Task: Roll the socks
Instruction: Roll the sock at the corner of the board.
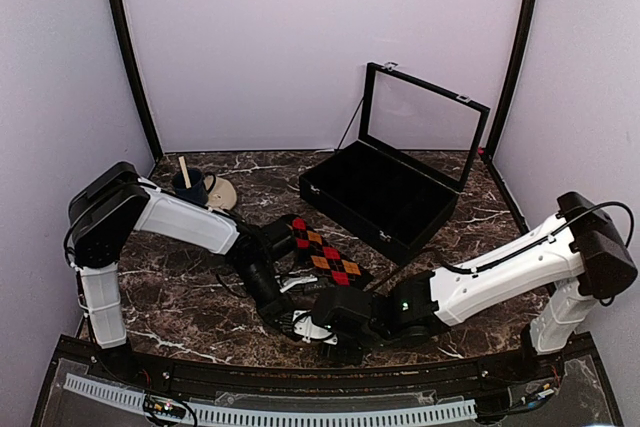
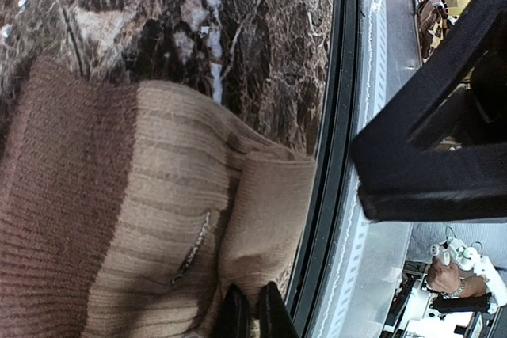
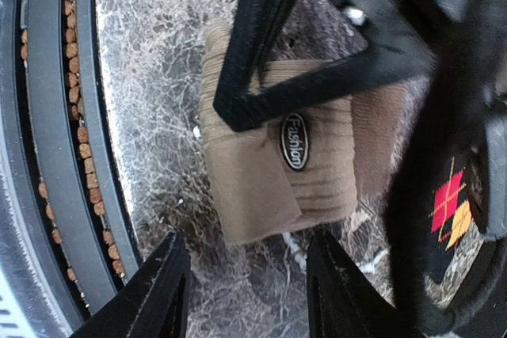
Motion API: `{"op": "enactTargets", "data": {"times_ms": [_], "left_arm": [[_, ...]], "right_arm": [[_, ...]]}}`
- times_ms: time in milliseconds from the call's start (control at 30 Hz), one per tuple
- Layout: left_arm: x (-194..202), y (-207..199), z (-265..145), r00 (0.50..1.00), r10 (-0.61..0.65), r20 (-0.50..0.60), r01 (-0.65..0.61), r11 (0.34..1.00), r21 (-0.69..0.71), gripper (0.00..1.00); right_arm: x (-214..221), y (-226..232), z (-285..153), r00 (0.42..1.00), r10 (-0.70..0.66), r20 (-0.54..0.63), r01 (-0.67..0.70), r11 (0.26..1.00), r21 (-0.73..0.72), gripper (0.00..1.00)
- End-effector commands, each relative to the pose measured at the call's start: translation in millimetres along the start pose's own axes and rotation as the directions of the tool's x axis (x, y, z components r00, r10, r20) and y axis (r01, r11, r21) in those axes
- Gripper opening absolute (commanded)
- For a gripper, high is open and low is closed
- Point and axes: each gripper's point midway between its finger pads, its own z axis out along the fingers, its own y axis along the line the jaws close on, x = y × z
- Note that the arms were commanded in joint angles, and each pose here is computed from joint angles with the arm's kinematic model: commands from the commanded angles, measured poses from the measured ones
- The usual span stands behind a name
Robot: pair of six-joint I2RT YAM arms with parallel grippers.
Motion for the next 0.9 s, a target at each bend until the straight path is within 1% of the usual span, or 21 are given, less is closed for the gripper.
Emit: {"op": "enactTargets", "data": {"times_ms": [0, 200, 467, 700, 867], "left_arm": [[3, -1, -1, 1.000, -0.012, -0.018, 0.012, 1.000, 0.020, 0.00], [0, 0, 0, 1.000, -0.015, -0.019, 0.015, 0.999, 0.034, 0.00], [0, 0, 0, 1.000, -0.016, -0.020, 0.016, 0.999, 0.038, 0.00], [0, 1, 0, 1.000, -0.016, -0.020, 0.017, 0.999, 0.040, 0.00], [0, 1, 0, 1.000, -0.020, -0.020, 0.021, 0.999, 0.042, 0.00]], "right_arm": [[-12, 0, 7, 0.998, -0.069, 0.010, 0.069, 0.998, 0.017, 0.48], [-12, -3, 19, 0.995, -0.101, -0.009, 0.101, 0.995, 0.018, 0.50], [-4, -17, 32, 0.994, -0.095, -0.044, 0.095, 0.995, -0.013, 0.49], [8, -14, 40, 0.992, -0.093, -0.083, 0.086, 0.992, -0.089, 0.43], [12, -8, 44, 0.991, -0.090, -0.097, 0.078, 0.989, -0.130, 0.35]]}}
